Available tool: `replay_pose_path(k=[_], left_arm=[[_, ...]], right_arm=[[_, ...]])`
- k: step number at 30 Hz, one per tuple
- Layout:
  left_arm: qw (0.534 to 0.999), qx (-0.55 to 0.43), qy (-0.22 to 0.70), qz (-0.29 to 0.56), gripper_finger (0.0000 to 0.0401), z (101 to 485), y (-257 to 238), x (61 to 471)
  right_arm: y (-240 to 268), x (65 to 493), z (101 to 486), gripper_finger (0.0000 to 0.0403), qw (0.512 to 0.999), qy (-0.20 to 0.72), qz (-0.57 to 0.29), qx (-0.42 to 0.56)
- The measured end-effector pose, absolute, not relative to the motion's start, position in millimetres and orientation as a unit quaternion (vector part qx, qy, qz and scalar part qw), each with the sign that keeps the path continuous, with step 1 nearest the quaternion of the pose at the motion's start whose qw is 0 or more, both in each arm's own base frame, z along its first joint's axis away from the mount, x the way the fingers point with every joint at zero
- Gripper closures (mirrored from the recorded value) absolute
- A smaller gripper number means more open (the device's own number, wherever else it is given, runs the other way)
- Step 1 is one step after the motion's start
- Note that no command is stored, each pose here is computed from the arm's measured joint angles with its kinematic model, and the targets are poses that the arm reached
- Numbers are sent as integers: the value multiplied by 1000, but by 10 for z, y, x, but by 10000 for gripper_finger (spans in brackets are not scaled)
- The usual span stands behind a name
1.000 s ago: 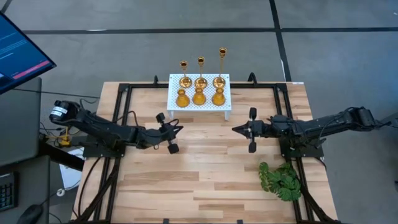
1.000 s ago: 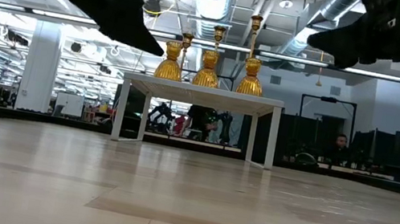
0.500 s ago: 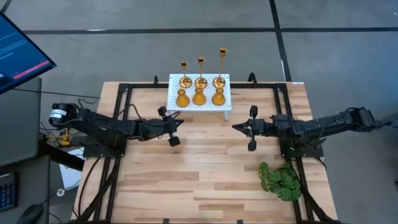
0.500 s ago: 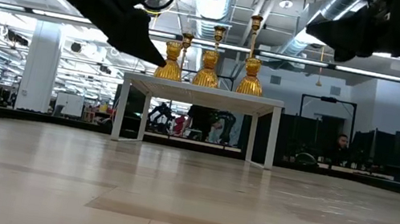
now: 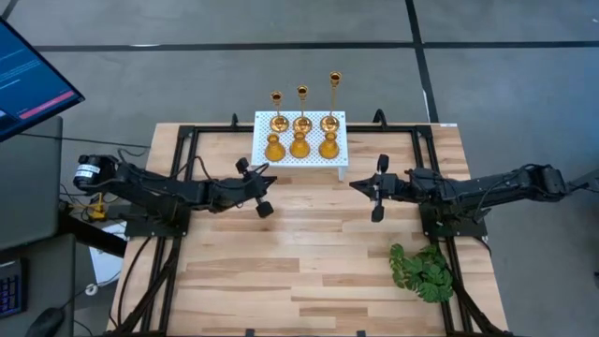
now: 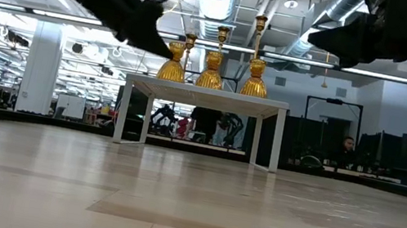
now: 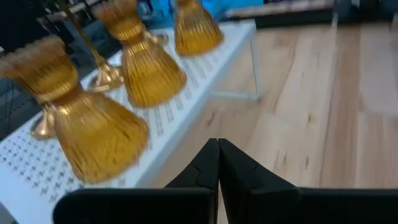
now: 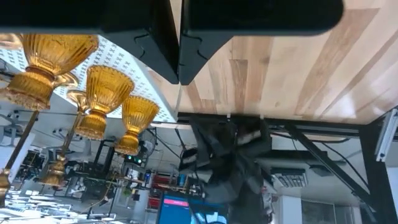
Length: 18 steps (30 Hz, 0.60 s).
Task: Pick & Place candle stick holders
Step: Adjust the orange candle holders to properly align them
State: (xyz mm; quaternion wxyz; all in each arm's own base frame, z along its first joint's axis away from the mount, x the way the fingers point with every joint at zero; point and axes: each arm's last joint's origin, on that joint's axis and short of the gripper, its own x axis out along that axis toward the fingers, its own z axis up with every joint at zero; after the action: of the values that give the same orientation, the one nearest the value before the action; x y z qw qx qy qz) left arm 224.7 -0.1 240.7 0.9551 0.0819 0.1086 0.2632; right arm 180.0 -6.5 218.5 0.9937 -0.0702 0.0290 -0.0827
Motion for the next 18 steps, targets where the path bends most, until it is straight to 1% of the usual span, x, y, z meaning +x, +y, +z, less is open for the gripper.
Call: replay_pose_path(k=[3,7,10,16,18], left_arm=[[958,78,72,267,398,2471,-2,2276],[958,108,34,262,398,2510,-12,2364],[954,135,33,264,398,2456,-11,2445],[928,152,70,334,398,2295,107,2537],[924,153,76,342,398,2265,141,2551]], right_arm=[[-67,1800,2185,403,994,29,-83,-72],[-90,1799,2186,403,993,29,-89,-72],[-115,1798,2186,403,992,29,-96,-71],[-137,1796,2178,403,992,33,-102,-66],[-137,1796,2171,403,992,37,-102,-66]])
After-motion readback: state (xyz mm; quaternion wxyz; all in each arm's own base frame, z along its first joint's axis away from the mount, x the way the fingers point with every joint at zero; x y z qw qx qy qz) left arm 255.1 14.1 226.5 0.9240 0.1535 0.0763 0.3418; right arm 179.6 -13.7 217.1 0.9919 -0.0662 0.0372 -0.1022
